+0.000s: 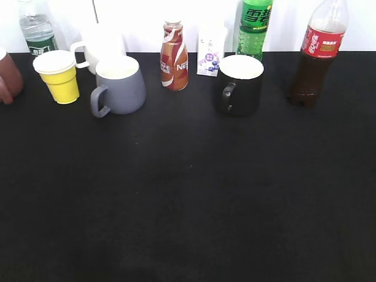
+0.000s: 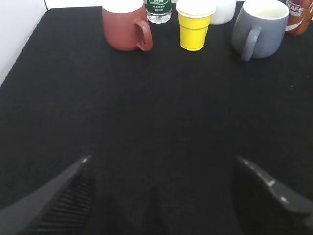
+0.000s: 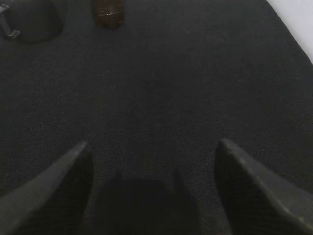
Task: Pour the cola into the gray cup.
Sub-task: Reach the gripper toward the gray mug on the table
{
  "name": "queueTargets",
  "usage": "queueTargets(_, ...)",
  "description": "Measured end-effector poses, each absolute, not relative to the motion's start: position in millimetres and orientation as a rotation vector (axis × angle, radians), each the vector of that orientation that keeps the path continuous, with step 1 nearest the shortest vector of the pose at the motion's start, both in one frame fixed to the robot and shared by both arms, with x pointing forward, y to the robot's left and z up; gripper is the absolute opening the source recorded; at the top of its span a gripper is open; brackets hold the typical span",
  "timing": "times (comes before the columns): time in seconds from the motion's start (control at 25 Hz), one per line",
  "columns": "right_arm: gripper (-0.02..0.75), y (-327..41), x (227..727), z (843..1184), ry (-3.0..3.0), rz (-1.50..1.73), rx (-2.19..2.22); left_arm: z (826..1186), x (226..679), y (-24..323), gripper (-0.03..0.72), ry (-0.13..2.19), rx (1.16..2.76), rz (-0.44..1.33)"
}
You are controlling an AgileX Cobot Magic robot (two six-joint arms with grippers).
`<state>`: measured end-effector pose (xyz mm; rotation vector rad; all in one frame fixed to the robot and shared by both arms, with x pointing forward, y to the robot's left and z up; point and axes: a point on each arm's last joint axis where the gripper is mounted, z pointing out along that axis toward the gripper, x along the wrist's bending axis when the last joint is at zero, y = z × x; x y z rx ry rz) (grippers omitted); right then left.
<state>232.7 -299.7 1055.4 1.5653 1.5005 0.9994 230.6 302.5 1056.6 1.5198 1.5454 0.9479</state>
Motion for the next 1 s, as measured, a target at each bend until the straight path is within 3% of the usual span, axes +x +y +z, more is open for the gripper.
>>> queueTargets(0.2,0.585,-299.7,232.7,1055.4,1.501,0.999,1.565,1057.0,230.8,302.5,0.540,1.542,1.517,0.951)
queueTargets(0.32,0.585,-299.7,232.7,1055.4,1.501,0.999,1.565,1086.7,238.0,302.2,0.528,1.346,1.326,1.104)
queueTargets(0.4,0.585,-299.7,232.7,1055.4,1.501,0.999,1.565,1106.1,266.6,301.6,0.528,1.246,1.231,1.169)
queueTargets(0.52,0.585,-299.7,232.7,1055.4,1.501,0.999,1.565,1108.4,333.1,300.3,0.521,1.248,1.235,1.160)
queueTargets(0.72,0.585,-299.7,232.7,1055.4,1.501,0.999,1.565,1072.4,425.3,265.3,0.510,1.168,1.400,0.995)
queueTargets(1.0,0.585,-299.6,232.6,1055.4,1.501,1.000,1.565,983.8,465.3,221.9,0.484,1.091,1.573,0.845)
